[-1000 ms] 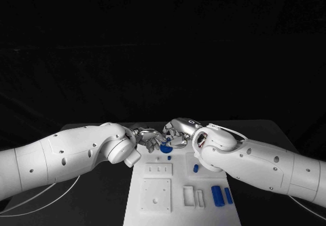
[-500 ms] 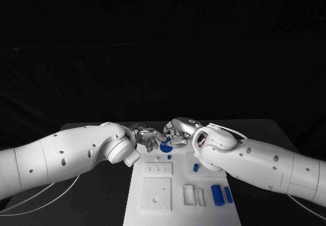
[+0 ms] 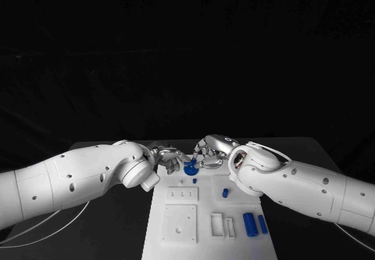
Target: Assemble the parts on the task board
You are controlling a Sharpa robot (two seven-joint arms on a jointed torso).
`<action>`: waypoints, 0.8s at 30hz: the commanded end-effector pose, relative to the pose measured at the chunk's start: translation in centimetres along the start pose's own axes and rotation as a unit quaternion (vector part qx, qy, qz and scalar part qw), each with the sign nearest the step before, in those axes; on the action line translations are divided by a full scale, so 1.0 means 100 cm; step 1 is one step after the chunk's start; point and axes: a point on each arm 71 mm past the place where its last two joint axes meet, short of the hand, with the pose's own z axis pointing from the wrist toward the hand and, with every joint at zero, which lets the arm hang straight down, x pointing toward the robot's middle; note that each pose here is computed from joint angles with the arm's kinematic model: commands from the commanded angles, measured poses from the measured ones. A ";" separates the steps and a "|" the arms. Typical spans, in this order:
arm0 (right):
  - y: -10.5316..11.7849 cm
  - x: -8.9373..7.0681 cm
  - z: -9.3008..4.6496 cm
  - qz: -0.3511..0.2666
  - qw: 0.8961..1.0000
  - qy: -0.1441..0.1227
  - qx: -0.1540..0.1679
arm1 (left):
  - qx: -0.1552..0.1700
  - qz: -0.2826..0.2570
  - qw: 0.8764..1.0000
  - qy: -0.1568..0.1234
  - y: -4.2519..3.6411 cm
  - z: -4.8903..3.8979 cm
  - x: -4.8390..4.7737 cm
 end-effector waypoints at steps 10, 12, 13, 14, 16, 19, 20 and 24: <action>-0.076 -0.033 -0.036 0.104 0.990 -0.080 0.044 | 0.003 0.120 0.993 -0.017 0.0017 -0.0018 -0.0039; -0.088 -0.038 -0.040 0.120 0.988 -0.086 0.053 | -0.004 0.144 0.989 -0.022 0.0024 -0.0014 -0.0035; -0.094 -0.042 -0.041 0.130 0.986 -0.089 0.058 | -0.006 0.160 0.987 -0.025 0.0029 -0.0013 -0.0029; -0.100 -0.046 -0.042 0.144 0.983 -0.092 0.066 | -0.009 0.173 0.985 -0.028 0.0037 -0.0013 -0.0018; -0.111 -0.055 -0.043 0.175 0.976 -0.103 0.081 | -0.017 0.189 0.981 -0.029 0.0050 -0.0012 0.0007; -0.125 -0.067 -0.044 0.215 0.966 -0.113 0.092 | -0.026 0.210 0.977 -0.033 0.0077 -0.0014 0.0046; -0.129 -0.070 -0.044 0.226 0.963 -0.114 0.091 | -0.029 0.216 0.975 -0.033 0.0100 -0.0012 0.0067; -0.140 -0.082 -0.040 0.255 0.954 -0.127 0.095 | -0.034 0.232 0.971 -0.037 0.0147 -0.0011 0.0108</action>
